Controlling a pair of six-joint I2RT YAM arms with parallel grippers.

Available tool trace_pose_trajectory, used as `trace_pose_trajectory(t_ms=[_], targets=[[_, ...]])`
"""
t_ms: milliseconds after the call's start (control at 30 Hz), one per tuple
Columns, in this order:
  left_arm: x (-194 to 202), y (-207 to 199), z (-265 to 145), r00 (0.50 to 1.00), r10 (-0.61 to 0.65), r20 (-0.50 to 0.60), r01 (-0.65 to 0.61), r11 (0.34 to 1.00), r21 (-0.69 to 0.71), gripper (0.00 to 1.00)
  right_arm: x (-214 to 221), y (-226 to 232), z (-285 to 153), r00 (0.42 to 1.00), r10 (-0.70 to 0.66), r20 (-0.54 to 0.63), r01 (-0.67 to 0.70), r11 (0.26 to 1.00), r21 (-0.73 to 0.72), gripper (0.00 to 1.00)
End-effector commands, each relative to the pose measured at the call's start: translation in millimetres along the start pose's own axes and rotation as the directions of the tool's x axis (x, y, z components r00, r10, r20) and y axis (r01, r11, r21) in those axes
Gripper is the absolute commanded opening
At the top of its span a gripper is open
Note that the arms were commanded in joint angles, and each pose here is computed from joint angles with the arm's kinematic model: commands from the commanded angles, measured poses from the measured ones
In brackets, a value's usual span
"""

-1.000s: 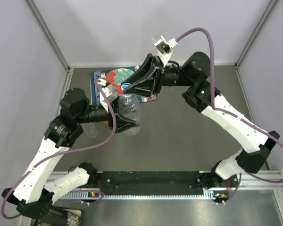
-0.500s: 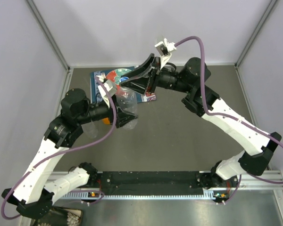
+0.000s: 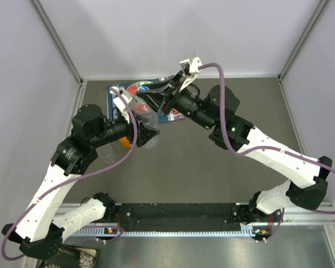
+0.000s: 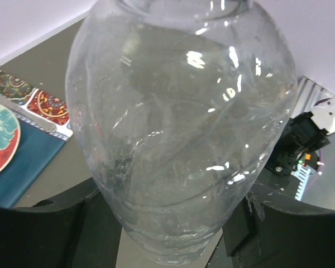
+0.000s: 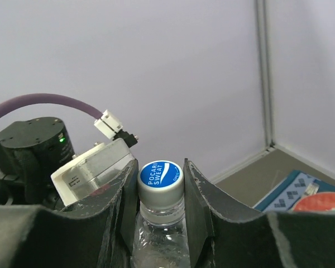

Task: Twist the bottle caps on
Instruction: Screw the bottle cap onto the plastic bottle.

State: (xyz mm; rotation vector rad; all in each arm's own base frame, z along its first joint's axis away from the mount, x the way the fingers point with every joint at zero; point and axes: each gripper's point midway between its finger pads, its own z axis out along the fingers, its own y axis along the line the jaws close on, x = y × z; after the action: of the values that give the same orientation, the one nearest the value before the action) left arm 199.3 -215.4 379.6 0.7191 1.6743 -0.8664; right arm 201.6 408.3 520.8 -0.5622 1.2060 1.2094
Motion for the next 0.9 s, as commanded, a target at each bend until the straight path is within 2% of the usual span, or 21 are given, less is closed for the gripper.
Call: trace_pose_trajectory(t_ms=[0,33,133,200,233,333,567,700,800,867], targets=[[-72,36,-19,0.968,0.066,0.243,-0.005,0.971,-0.241,0.38,37,6,-10,0.988,-0.027,-0.153,0.043,0.994,0.104,0.00],[-73,41,-20,0.967,0.066,0.246,0.003,0.963,-0.269,0.38,43,13,-8,0.983,-0.027,-0.182,0.047,0.993,0.106,0.02],[-72,44,-21,0.967,0.073,0.243,0.000,0.958,-0.286,0.38,45,11,-6,0.976,-0.065,-0.209,0.099,0.983,0.157,0.19],[-70,46,-20,0.969,0.073,0.238,-0.001,0.957,-0.291,0.38,49,14,-2,0.972,-0.081,-0.222,0.120,0.979,0.166,0.26],[-71,45,-21,0.968,0.074,0.240,-0.002,0.957,-0.290,0.38,49,16,-2,0.972,-0.078,-0.224,0.117,0.979,0.165,0.35],[-67,42,-20,0.970,0.071,0.232,-0.006,0.963,-0.271,0.38,41,17,-4,0.975,-0.075,-0.209,0.110,0.981,0.163,0.45],[-63,48,-21,0.971,0.065,0.230,0.007,0.955,-0.296,0.37,5,21,-15,0.987,-0.078,-0.138,0.102,0.980,0.172,0.57],[-64,44,-21,0.971,0.066,0.232,0.001,0.961,-0.277,0.37,-6,24,-25,0.987,-0.098,-0.131,0.118,0.981,0.151,0.59],[-60,32,-18,0.972,0.067,0.223,-0.019,0.977,-0.212,0.37,-21,22,-39,0.984,-0.137,-0.117,0.154,0.975,0.159,0.61],[-55,14,-14,0.976,0.061,0.207,-0.040,0.994,-0.105,0.37,-26,19,-47,0.979,-0.145,-0.142,0.162,0.980,0.116,0.61]])
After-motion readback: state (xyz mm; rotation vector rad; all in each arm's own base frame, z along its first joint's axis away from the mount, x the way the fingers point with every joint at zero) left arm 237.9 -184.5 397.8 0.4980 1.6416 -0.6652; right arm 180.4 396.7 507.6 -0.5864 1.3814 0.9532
